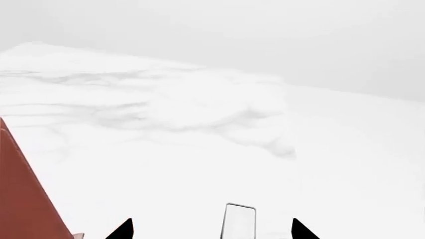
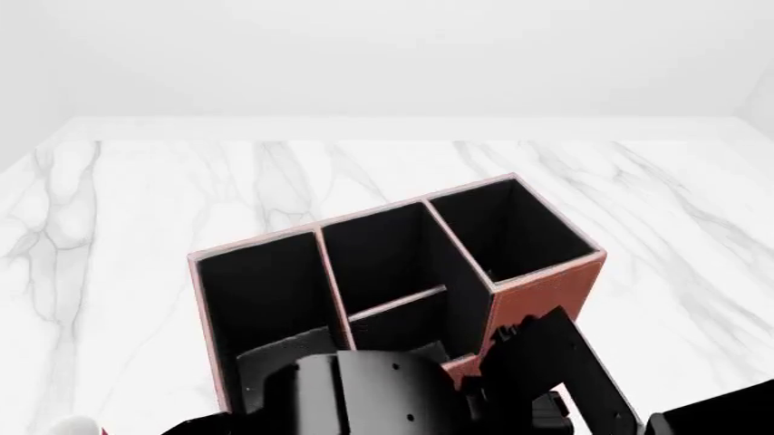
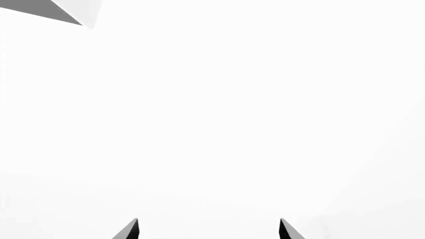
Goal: Pick up the book and place it in the back compartment of the caddy.
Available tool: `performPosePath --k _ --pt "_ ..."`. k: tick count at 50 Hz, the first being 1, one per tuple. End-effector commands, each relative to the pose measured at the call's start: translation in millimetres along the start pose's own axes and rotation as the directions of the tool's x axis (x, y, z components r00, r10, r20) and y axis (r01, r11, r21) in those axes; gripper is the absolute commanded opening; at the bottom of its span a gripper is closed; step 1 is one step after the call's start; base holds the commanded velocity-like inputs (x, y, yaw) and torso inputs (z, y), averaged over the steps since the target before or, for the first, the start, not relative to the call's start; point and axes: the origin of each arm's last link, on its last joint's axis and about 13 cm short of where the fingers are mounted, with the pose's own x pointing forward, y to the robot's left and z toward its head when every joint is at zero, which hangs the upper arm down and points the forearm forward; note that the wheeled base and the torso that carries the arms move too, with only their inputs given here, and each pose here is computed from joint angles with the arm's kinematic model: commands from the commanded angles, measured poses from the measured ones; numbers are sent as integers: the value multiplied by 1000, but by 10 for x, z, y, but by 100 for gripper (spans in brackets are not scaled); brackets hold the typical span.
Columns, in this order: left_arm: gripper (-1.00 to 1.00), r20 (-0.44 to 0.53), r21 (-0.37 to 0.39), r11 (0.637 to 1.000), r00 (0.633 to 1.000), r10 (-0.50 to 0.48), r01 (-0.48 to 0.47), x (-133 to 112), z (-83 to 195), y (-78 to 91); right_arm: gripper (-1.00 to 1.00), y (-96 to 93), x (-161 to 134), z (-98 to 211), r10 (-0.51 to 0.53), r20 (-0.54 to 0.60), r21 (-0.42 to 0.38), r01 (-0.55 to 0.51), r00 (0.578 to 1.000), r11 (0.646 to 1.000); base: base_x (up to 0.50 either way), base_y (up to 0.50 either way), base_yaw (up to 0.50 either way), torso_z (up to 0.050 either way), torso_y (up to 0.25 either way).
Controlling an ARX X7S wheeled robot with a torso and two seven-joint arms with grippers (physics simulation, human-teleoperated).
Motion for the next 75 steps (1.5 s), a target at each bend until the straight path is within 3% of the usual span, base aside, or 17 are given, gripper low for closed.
performPosePath --k 1,22,40,75 --pt "100 18 -71 997 1000 -2 3 83 -23 -5 100 -13 14 3 14 8 -31 -13 1000 999 0 0 0 0 0" --pt "100 -21 -100 994 999 -37 34 163 -137 -134 100 -18 -18 -21 11 2 -34 -11 1000 999 0 0 0 0 0" --pt "100 -72 -159 987 997 -33 21 224 -300 -126 100 -18 -12 -18 11 2 -37 -11 1000 999 0 0 0 0 0" --pt "100 -130 -145 989 991 -36 17 274 -453 -262 100 -19 -30 -46 10 -10 -45 -11 1000 999 0 0 0 0 0"
